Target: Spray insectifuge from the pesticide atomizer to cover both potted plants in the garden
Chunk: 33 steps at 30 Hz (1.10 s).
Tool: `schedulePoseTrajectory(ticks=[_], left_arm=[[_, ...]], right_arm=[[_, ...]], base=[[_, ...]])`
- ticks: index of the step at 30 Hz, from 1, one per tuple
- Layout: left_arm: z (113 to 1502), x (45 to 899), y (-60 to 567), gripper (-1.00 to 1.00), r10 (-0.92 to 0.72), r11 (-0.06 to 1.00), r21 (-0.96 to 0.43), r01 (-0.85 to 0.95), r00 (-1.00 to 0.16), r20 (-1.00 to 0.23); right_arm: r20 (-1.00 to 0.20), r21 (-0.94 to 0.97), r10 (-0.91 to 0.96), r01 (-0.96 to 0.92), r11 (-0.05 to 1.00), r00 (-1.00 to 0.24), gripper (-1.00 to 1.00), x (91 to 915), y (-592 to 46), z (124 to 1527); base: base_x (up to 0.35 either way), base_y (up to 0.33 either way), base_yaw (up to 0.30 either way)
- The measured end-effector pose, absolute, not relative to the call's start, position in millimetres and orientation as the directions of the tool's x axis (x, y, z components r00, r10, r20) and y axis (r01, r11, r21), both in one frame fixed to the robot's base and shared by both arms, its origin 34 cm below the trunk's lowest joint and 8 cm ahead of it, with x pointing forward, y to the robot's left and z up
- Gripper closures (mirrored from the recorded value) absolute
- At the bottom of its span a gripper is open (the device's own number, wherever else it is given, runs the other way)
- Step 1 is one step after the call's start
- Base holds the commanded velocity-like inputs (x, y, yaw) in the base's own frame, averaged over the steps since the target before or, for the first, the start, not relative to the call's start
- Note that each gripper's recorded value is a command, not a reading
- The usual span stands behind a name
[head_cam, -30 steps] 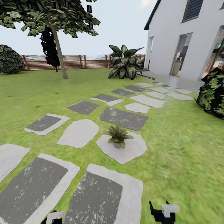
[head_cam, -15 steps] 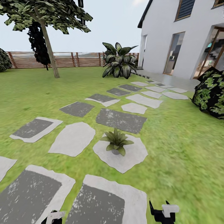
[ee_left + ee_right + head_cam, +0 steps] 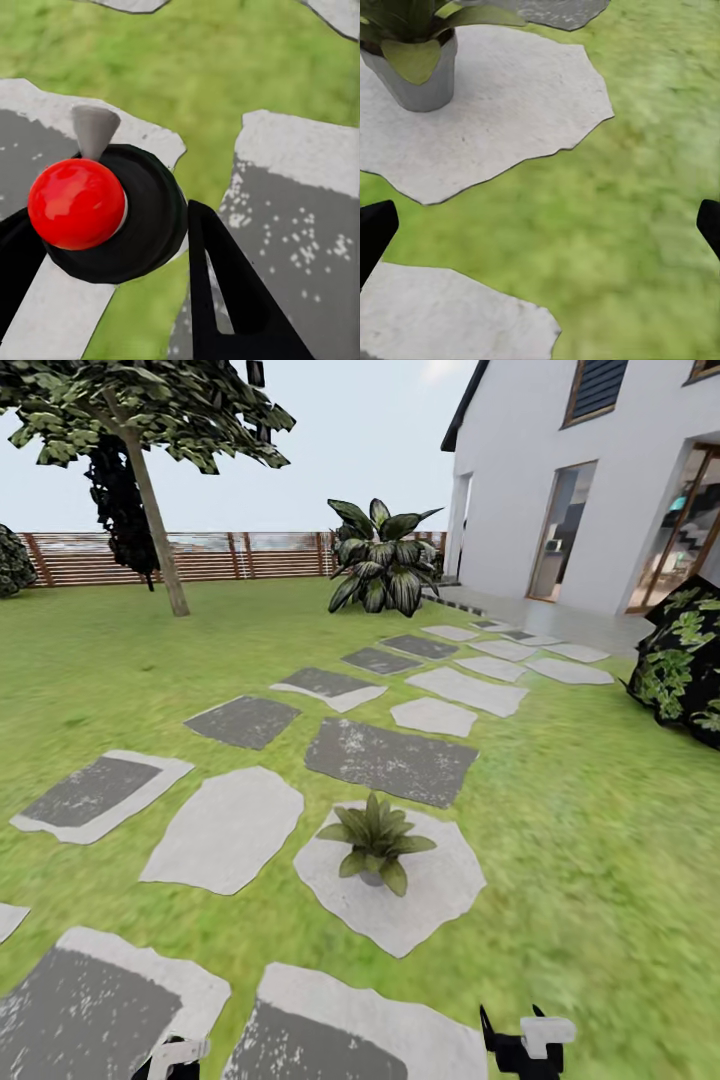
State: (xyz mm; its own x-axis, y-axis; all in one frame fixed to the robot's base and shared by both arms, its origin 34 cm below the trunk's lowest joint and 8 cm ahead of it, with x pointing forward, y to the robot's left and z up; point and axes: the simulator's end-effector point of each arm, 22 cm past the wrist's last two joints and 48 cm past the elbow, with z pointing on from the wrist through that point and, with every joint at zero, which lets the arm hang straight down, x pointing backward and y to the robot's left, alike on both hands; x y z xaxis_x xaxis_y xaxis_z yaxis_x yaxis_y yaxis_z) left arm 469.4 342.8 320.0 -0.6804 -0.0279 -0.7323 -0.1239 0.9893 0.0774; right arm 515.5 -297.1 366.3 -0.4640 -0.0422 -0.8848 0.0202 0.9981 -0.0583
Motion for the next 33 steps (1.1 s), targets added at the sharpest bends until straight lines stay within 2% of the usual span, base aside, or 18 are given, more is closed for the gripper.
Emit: schedulePoseTrajectory(ticks=[9,20,33], left_arm=[[320.0,469.4,342.8,1.00,-0.028,0.989,0.077,-0.124,-0.680,-0.732],[321.9,470.9,343.9,1.00,-0.030,0.989,0.077,-0.127,-0.676,-0.736],[326.1,478.9,343.1,1.00,-0.012,0.991,0.080,-0.106,-0.668,-0.744]], right_arm=[[-0.885,-0.058,-0.042,0.020,0.998,-0.464,-1.00,515.5,-297.1,366.3],[-0.887,-0.058,-0.042,0.021,0.998,-0.460,-1.00,516.8,-297.2,368.3],[-0.890,-0.064,-0.057,0.001,0.998,-0.453,-1.00,519.7,-294.0,370.4]], base=[[0.335,0.000,-0.007],[0.321,0.000,-0.215],[0.040,0.000,-0.022]])
